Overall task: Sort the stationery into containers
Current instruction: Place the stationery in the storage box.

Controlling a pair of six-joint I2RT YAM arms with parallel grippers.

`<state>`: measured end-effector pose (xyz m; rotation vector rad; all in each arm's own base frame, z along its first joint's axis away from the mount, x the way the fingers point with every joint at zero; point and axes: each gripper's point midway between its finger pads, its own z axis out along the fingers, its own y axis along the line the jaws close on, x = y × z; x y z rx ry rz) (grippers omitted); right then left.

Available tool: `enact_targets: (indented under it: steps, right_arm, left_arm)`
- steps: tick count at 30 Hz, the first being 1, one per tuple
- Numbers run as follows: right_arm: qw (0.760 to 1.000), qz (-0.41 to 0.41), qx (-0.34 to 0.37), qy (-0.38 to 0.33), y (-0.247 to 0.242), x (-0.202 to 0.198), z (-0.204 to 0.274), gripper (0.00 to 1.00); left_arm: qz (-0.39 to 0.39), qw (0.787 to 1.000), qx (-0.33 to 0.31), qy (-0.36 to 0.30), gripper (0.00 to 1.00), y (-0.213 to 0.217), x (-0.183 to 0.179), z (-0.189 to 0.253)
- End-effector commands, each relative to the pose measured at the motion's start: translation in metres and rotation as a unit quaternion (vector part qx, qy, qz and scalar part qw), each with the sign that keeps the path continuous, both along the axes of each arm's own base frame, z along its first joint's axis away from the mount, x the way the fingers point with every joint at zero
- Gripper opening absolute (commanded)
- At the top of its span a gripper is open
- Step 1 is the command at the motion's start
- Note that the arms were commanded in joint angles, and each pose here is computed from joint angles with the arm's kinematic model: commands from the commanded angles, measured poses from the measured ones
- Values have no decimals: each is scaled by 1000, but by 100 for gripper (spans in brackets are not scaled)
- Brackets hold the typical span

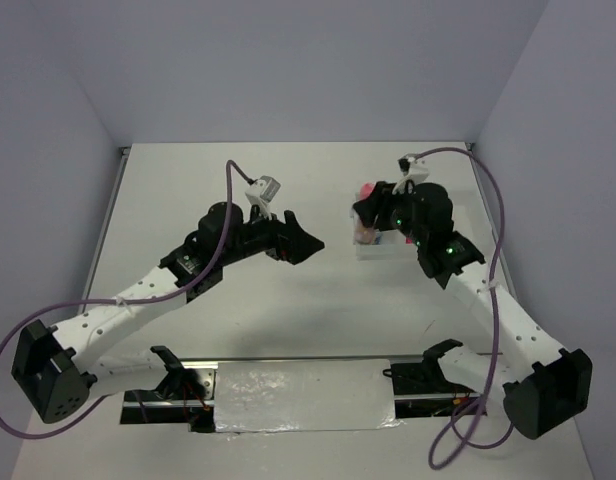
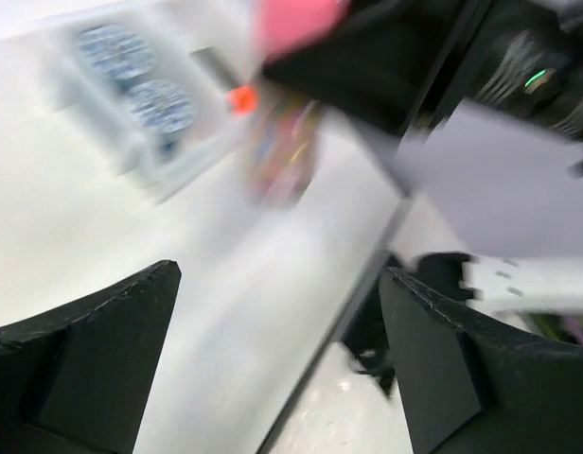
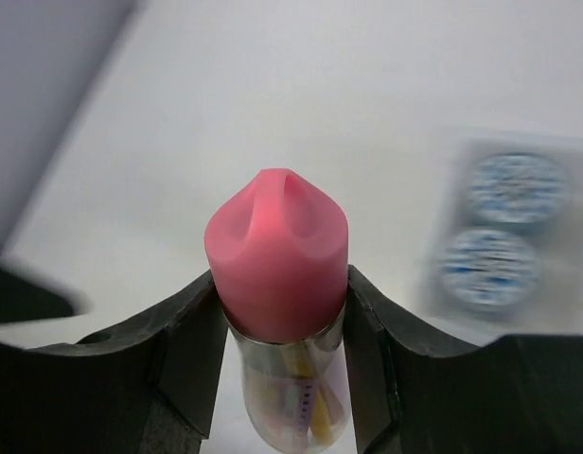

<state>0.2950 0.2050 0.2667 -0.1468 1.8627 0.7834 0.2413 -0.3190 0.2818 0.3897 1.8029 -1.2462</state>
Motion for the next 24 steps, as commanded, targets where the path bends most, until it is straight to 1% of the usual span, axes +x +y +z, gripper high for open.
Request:
enact_targets:
  steps: [1, 2, 3, 4, 5, 6, 7, 8, 9, 10, 11, 12, 13, 14, 16, 17, 18, 20, 23, 24]
  right_arm:
    - [980, -125, -155, -22, -86, 46, -2, 6]
    - [971, -148, -186, -14, -104, 53, -4, 6]
    - [956, -185, -226, -12, -131, 71, 2, 6]
    - [936, -235, -263, 11, -160, 78, -3, 5]
    - [922, -254, -290, 41, -176, 92, -17, 5]
    - [908, -276, -309, 59, -199, 99, -20, 5]
    - [897, -284, -331, 68, -209, 108, -20, 5]
    - [876, -302, -364, 97, -225, 124, -29, 4]
    - [859, -316, -385, 115, -236, 129, -34, 2]
    - [846, -341, -391, 122, -246, 138, -27, 1]
    - [825, -352, -411, 163, -258, 141, -50, 0]
    - [823, -357, -407, 171, -263, 144, -54, 0]
    - [822, -371, -396, 173, -271, 148, -55, 0]
    - [819, -376, -395, 180, -275, 150, -60, 0]
    - [815, -392, -387, 182, -284, 149, -58, 0]
    - [811, -398, -389, 182, -289, 148, -57, 0]
    - [809, -399, -392, 182, -292, 148, -58, 1]
    - [797, -414, -391, 200, -313, 144, -63, 1]
    - [789, -426, -392, 207, -331, 139, -64, 2]
    - [789, -422, -393, 210, -332, 137, -68, 3]
  left_arm:
    - [136, 971, 182, 74, 99, 66, 9, -63]
    - [155, 962, 210, 77, 99, 80, 8, -70]
    - [165, 952, 241, 92, 99, 99, -4, -77]
    - [180, 945, 257, 89, 99, 111, -7, -78]
    - [183, 942, 267, 92, 99, 120, -13, -80]
    - [182, 935, 287, 102, 99, 131, -24, -86]
    - [185, 938, 279, 91, 99, 140, -33, -77]
    - [184, 938, 280, 84, 99, 151, -44, -74]
    - [176, 936, 292, 88, 99, 153, -48, -80]
    - [168, 943, 277, 74, 99, 156, -56, -72]
    - [158, 946, 272, 73, 99, 156, -62, -73]
    - [146, 952, 262, 68, 99, 154, -68, -69]
    - [127, 961, 240, 41, 99, 151, -74, -56]
    - [115, 966, 229, 32, 99, 149, -78, -55]
    - [115, 973, 201, 20, 99, 147, -81, -47]
    - [138, 968, 208, 22, 99, 154, -76, -51]
    - [138, 967, 213, 28, 99, 154, -76, -55]
    - [138, 965, 219, 34, 99, 153, -75, -57]
    - [151, 961, 229, 45, 99, 156, -72, -61]
    - [157, 960, 228, 45, 99, 158, -71, -61]
